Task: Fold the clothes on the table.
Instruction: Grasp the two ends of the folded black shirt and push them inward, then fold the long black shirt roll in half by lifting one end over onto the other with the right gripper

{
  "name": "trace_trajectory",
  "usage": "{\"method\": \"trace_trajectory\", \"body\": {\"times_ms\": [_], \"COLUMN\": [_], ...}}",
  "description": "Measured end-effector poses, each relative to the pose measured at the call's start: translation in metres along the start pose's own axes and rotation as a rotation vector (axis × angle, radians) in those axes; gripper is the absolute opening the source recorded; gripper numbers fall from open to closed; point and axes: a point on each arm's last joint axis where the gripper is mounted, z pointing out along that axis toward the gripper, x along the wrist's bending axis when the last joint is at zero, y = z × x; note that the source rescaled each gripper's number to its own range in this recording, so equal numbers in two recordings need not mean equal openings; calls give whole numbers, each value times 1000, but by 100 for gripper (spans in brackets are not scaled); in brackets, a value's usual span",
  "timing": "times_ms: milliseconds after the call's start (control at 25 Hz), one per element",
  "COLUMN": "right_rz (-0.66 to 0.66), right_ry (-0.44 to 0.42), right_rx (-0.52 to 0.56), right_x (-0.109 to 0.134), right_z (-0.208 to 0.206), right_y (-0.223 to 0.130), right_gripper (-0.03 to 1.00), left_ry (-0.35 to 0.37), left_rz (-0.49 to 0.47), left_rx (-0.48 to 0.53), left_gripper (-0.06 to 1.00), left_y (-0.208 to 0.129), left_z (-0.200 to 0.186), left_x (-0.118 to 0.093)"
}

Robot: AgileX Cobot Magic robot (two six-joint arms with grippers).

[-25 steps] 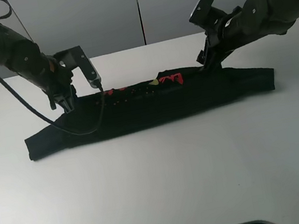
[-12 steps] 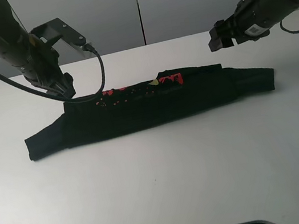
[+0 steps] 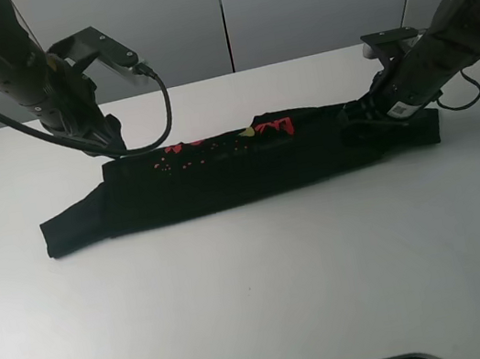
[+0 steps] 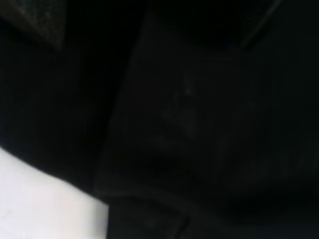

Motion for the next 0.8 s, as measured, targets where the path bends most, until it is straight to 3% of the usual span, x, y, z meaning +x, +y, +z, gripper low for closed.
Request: {"method": "trace_trajectory", "body": {"times_ms": [320,440,640,800], "right_rz": [92,107,124,121], "right_ry": [67,91,132,124], "right_rx": [23,37,81,93], "right_x": [3,5,8,7], "right_z": [9,10,13,13], "right_y": [1,0,-4,-5], "right_gripper": [71,52,9,8], "left_ry": [4,4,4,4], "left_rz": [-2,-3,-3,-3], "left_rx": [-14,-19,-19,-19], "left_gripper": [80,80,80,80], "left_y": [1,2,2,2], "left_z": [0,0,0,0], "left_x": [0,0,0,0]}}
